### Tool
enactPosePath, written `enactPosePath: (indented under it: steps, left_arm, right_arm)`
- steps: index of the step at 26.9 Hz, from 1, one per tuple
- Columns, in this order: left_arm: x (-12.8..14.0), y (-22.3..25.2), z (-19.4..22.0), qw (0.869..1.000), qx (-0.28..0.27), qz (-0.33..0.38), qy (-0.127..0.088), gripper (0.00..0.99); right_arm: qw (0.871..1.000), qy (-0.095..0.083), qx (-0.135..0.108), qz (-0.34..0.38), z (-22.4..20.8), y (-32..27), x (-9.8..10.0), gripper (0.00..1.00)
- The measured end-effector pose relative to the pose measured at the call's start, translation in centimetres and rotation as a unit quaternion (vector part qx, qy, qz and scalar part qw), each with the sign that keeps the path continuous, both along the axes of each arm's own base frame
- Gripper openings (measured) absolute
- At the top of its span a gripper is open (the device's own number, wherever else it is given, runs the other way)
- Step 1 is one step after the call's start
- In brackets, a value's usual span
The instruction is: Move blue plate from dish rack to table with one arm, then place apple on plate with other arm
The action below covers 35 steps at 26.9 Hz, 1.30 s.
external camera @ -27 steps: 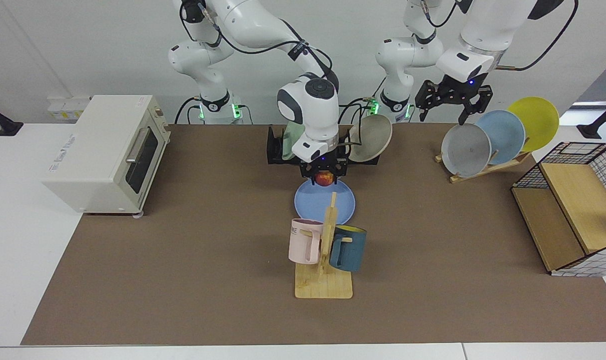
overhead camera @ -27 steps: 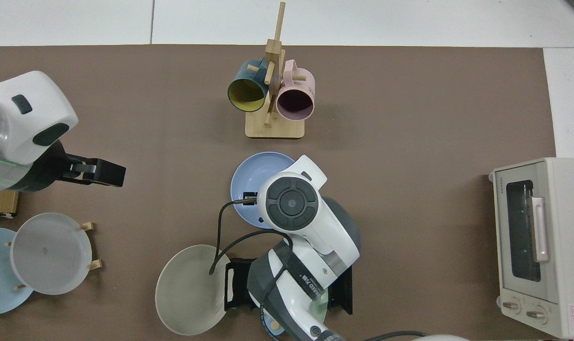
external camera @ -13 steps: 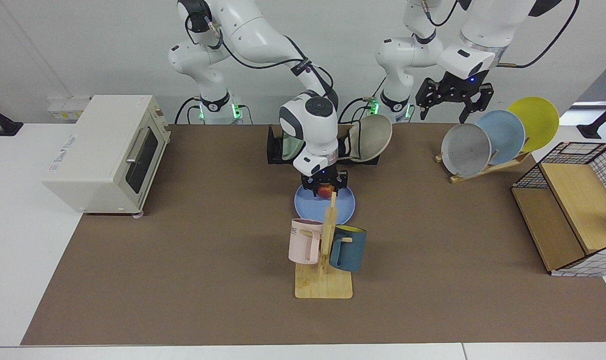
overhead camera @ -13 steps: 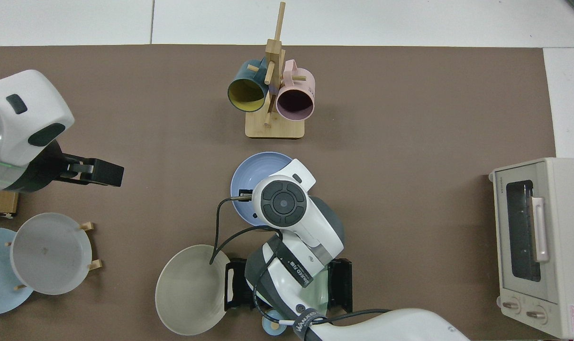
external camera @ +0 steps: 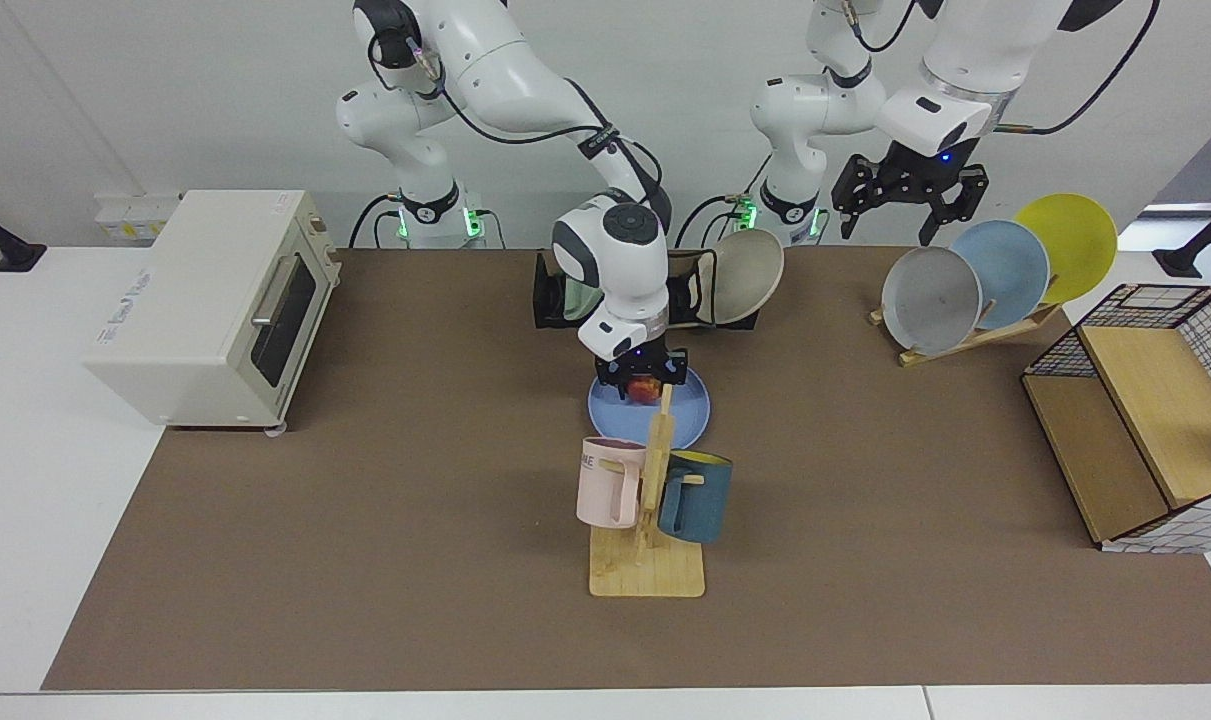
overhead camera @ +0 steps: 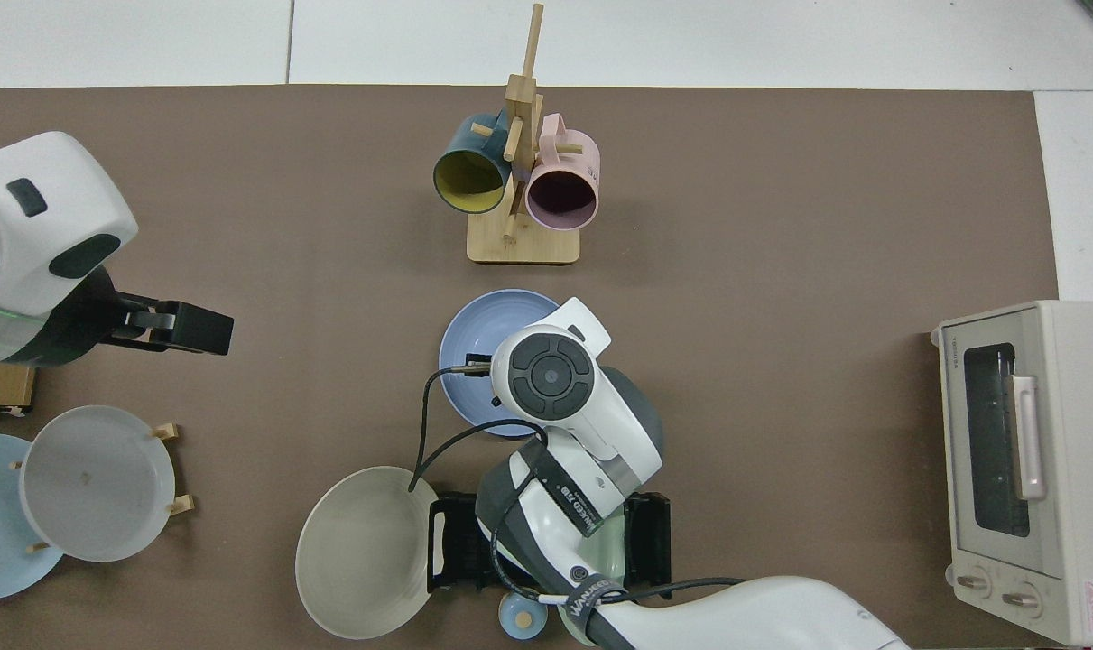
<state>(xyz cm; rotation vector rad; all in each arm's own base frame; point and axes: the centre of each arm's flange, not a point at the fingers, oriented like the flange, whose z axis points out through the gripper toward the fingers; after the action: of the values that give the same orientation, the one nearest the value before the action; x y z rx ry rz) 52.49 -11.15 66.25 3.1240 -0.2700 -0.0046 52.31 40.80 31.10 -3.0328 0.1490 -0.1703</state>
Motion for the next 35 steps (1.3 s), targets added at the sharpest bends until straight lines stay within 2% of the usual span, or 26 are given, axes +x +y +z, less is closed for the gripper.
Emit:
enactPosePath:
  steps: [4,5,6,7,8,14,20,23,26,35]
  left_arm:
    - [0.0,0.0,0.0,1.0,0.0,0.0,0.0,0.991]
    - [0.0,0.0,0.0,1.0,0.0,0.0,0.0,0.991]
    - [0.0,0.0,0.0,1.0,0.0,0.0,0.0,0.991]
    - [0.0,0.0,0.0,1.0,0.0,0.0,0.0,0.991]
    - [0.0,0.0,0.0,1.0,0.0,0.0,0.0,0.991]
    - [0.0,0.0,0.0,1.0,0.0,0.0,0.0,0.991]
    - [0.0,0.1,0.0,1.0,0.0,0.001,0.0,0.991]
    - [0.0,0.1,0.0,1.0,0.0,0.001,0.0,0.991]
    - [0.0,0.1,0.0,1.0,0.0,0.001,0.0,0.991]
    - [0.0,0.1,0.0,1.0,0.0,0.001,0.0,0.991]
  right_arm:
    - [1.0,-0.001,0.001,-0.002,0.0,-0.1,0.1,0.75]
    - [1.0,-0.003,0.002,-0.002,0.1,-0.1,0.2,0.83]
    - [1.0,-0.004,0.003,-0.001,0.1,0.0,0.1,0.85]
    - [1.0,-0.004,0.003,-0.001,0.1,0.0,0.1,0.95]
    - [1.0,-0.004,0.004,-0.001,0.2,0.0,0.2,0.99]
    - [1.0,-0.014,0.0,-0.018,1.7,-2.0,1.8,1.0]
    - [1.0,-0.019,-0.018,-0.002,7.1,-8.5,5.0,1.0]
    - [0.999,-0.012,-0.032,0.016,10.8,-13.9,6.3,1.0]
    - [0.998,0.0,-0.045,0.042,14.1,-18.6,6.5,1.0]
    - [0.991,0.04,-0.065,0.113,21.9,-32.2,4.7,1.0]
